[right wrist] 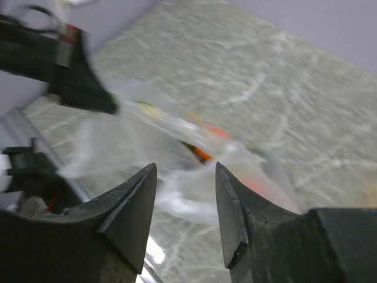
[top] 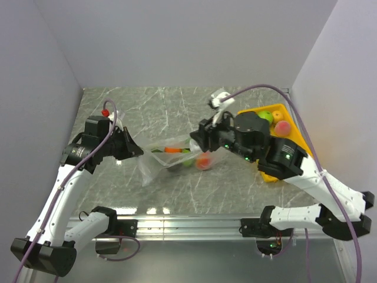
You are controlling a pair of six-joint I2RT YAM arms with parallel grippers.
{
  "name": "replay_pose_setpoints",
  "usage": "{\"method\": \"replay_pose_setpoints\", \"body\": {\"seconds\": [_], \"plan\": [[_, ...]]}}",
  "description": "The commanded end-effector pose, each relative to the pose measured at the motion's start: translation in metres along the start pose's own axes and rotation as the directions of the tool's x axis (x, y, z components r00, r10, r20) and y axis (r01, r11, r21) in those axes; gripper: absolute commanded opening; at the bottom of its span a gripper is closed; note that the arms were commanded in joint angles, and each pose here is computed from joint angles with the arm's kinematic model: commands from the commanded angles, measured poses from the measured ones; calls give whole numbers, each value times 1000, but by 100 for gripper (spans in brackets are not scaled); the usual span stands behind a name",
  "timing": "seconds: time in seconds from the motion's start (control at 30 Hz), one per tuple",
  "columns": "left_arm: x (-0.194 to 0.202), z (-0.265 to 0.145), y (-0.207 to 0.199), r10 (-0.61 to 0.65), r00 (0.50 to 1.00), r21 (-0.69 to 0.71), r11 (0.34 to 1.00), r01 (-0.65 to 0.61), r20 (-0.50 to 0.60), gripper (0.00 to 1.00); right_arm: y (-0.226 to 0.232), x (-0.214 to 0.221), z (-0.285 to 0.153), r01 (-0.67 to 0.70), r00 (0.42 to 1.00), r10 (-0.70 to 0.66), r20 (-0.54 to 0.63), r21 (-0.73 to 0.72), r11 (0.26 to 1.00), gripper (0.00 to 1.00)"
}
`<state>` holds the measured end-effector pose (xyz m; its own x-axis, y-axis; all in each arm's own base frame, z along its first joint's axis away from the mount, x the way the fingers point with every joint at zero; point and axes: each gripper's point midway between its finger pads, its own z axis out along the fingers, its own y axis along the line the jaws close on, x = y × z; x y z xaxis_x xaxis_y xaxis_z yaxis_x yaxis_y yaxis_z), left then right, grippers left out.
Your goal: Untie the knot of the plastic bag and take out the fruit
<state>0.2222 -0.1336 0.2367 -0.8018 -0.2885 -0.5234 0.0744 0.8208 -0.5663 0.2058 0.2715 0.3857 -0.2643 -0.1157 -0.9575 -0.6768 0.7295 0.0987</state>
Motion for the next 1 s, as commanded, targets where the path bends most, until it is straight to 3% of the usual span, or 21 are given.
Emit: {"method": "replay_pose_setpoints", "body": {"seconds": [0.0,0.1,0.27,0.43,0.5,0.6,0.67,0.8,0.83,0.97], "plan": [[5,1,-7,-6,1000,52,999,7,-14,1,31,22,29,71,991,-74,-113,-29,997,50],[4,0,-9,-9,1000,64,998,9,-4,0,58,35,60,33,986,-41,-160,-48,998,47],[4,1,-11,-16,1000,76,997,16,-2,0,66,71,101,-17,977,18,-210,7,1000,47],[8,3,-10,-27,1000,90,996,27,-3,1,40,118,142,-59,956,101,-274,155,986,43],[11,5,-10,-28,1000,97,995,29,-12,1,18,130,157,-104,956,164,-244,243,964,43],[11,8,-8,-31,999,98,995,32,-5,1,0,175,168,-127,929,214,-301,282,951,42],[7,11,-4,-47,999,79,996,45,23,1,-9,219,162,-103,898,216,-384,294,950,42],[-7,26,12,-108,986,27,994,106,126,2,17,294,120,-111,807,201,-555,192,975,41],[-17,30,13,-114,978,34,993,110,176,2,39,297,106,-145,796,193,-574,129,981,41],[-32,52,44,-208,937,-29,974,225,279,1,50,320,75,-162,749,186,-636,97,982,41]]}}
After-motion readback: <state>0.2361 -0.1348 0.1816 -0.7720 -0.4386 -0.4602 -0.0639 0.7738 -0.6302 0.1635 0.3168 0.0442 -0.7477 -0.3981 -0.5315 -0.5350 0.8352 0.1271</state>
